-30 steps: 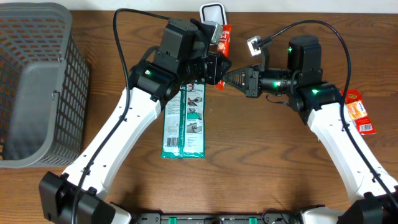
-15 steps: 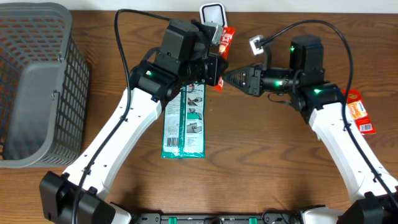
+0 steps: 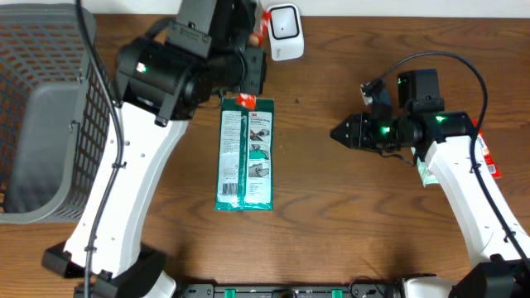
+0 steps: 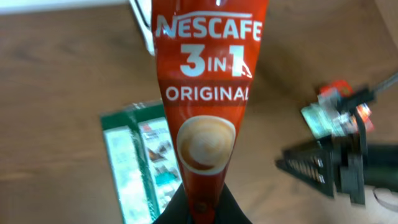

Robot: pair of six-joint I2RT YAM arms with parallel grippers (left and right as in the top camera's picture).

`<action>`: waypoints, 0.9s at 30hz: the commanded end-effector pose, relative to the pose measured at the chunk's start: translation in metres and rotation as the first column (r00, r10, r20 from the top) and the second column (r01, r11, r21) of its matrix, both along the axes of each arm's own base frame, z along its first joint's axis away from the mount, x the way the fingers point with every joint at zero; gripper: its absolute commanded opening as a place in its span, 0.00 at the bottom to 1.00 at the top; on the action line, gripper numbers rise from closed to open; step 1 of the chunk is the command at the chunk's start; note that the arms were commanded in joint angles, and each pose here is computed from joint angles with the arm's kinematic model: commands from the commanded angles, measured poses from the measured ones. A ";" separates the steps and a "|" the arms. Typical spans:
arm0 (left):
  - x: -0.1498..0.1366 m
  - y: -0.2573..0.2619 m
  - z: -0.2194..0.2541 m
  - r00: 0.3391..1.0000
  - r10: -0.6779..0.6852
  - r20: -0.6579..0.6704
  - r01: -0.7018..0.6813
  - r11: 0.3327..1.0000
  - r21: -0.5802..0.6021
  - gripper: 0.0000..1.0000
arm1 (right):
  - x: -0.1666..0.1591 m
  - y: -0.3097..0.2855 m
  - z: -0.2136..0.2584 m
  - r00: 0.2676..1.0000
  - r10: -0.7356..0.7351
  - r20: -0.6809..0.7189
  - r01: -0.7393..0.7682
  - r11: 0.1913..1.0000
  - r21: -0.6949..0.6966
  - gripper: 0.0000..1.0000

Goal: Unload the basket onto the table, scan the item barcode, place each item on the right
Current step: 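Raise the stick to the scanner window with the left gripper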

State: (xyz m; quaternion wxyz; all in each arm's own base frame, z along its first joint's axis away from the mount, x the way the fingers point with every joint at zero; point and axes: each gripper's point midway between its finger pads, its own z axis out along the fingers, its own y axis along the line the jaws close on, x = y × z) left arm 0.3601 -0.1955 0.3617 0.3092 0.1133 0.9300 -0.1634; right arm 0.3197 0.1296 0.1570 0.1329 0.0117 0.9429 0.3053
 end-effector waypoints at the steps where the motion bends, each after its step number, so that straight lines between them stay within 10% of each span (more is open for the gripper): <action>1: 0.020 0.007 -0.004 1.000 -0.003 0.011 0.002 0.993 0.116 0.07 | -0.010 -0.029 -0.016 0.999 -0.042 -0.021 0.037 0.976 -0.217 0.43; 5: 0.049 -0.006 -0.027 0.995 -0.093 0.029 0.086 0.979 0.187 0.07 | -0.029 -0.038 -0.027 0.995 -0.041 -0.087 0.010 0.944 -0.331 0.73; 6: 0.062 -0.007 -0.037 0.996 -0.086 0.035 0.076 0.973 0.219 0.07 | -0.032 -0.038 -0.028 0.995 -0.037 -0.097 0.002 0.942 -0.335 0.99; 27: 0.243 -0.044 -0.225 0.940 -0.285 0.185 0.136 0.814 0.565 0.07 | -0.028 -0.037 -0.027 0.996 -0.036 -0.079 0.007 0.943 -0.333 0.99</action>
